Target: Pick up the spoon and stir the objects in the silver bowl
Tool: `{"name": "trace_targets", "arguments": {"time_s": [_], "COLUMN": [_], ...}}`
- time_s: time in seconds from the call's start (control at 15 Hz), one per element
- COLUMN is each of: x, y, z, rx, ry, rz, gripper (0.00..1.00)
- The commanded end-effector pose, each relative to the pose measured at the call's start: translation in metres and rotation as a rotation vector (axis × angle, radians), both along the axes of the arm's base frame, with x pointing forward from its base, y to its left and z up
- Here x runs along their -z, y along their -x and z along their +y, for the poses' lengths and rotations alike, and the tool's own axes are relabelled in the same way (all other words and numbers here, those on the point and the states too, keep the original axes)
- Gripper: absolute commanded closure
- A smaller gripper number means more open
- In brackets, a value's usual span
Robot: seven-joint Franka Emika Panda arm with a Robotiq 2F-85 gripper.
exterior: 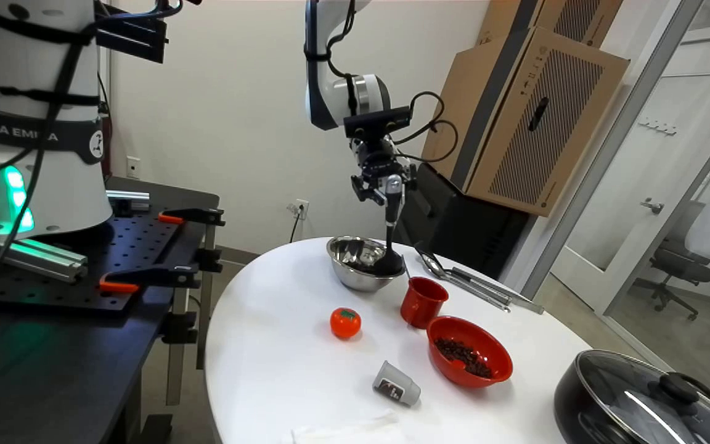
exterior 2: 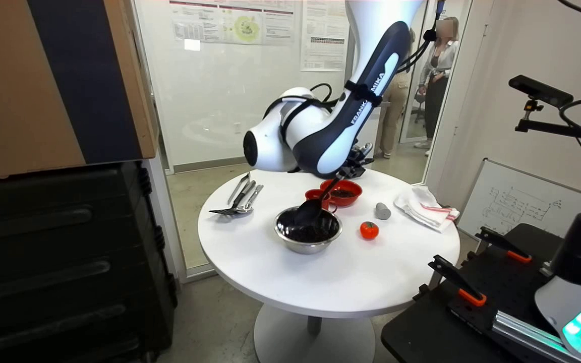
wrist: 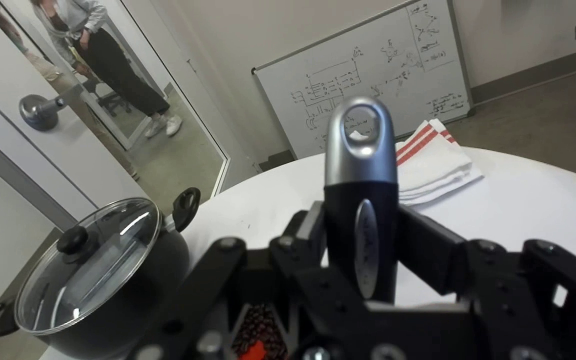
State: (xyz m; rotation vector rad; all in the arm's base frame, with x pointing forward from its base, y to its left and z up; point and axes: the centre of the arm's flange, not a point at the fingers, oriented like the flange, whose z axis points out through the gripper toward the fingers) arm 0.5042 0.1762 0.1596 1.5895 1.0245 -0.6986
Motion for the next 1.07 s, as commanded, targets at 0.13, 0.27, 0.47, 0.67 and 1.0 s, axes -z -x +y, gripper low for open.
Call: {"name": "trace_targets", "arguments": {"time_s": [0.13, 0.27, 0.47, 0.67, 1.0], "x": [-0.007, -0.004, 0.009, 0.025, 0.041], "y": [0.014, 0.02, 0.028, 0.035, 0.045], "z": [0.013, 0.015, 0.013, 0.011, 0.02], "rx": [-0.077, -0.095, -0.105, -0.106, -0.13], "ry": [0.102, 0.126, 0.149, 0.155, 0.144], "rz": [-0.026, -0.014, 0.011, 0.043, 0.058], "gripper": [0.9, 0.9, 0.9, 0.9, 0.9]}}
